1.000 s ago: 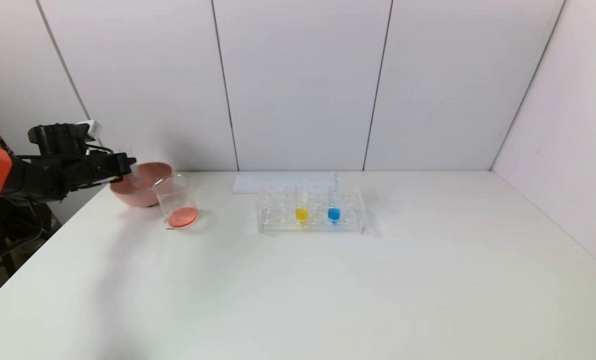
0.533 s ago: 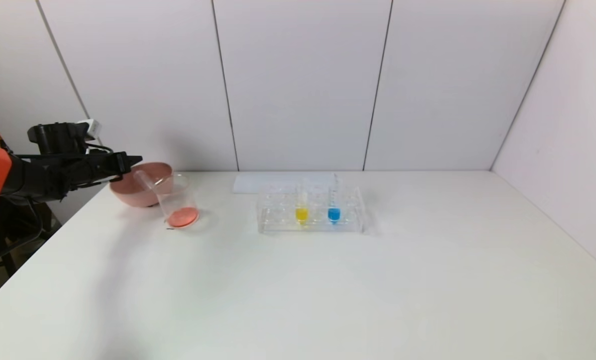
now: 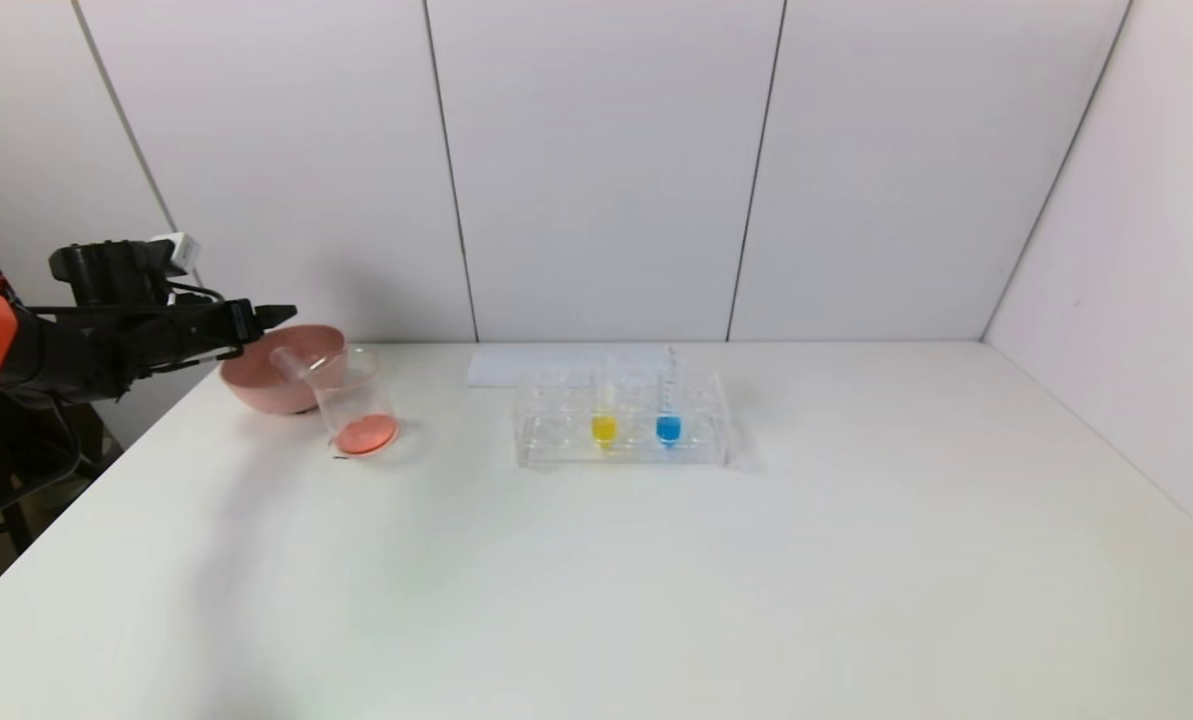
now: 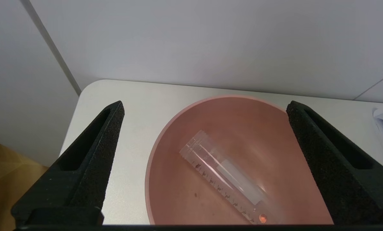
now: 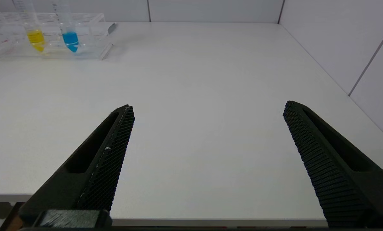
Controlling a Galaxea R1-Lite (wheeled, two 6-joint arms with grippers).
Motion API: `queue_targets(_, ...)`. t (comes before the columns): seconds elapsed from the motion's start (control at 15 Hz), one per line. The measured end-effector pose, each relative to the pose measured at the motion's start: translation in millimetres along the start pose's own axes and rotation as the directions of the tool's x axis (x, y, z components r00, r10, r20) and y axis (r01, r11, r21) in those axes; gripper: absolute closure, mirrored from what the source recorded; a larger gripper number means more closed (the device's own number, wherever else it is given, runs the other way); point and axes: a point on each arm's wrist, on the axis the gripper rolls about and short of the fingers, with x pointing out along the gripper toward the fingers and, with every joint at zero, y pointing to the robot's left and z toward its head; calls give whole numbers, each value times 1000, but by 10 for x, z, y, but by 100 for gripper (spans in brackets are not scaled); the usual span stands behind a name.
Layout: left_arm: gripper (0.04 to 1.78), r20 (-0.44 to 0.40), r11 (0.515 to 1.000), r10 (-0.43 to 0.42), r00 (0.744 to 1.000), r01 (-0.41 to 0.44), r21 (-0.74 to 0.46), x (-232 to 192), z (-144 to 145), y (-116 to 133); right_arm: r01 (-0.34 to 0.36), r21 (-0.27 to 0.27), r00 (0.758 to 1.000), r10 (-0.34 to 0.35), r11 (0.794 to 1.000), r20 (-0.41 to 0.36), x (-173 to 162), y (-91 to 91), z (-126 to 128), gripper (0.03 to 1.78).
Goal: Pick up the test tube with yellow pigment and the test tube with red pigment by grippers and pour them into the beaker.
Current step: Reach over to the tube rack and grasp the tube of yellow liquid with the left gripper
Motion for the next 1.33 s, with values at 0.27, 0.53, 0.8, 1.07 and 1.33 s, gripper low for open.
queue_targets(0.27, 6, 16, 1000, -4, 1000, 4, 12, -151, 121, -72, 0, 0, 1000, 0, 1000, 0, 0, 0, 0, 11)
queue_targets(0.53, 6, 44, 999, -8, 999, 7, 32, -457, 325, -218, 0, 0, 1000, 0, 1000, 0, 0, 0, 0, 11)
queue_targets(0.8, 6, 81, 998, -26, 996, 20, 68, -909, 542, -448, 0, 0, 1000, 0, 1000, 0, 0, 0, 0, 11)
queue_targets(1.07, 6, 101, 995, -52, 994, 43, 89, -1378, 626, -697, 0, 0, 1000, 0, 1000, 0, 0, 0, 0, 11)
queue_targets(1.33, 6, 133, 990, -92, 987, 77, 114, -1839, 667, -947, 1, 0, 1000, -1, 1000, 0, 0, 0, 0, 11)
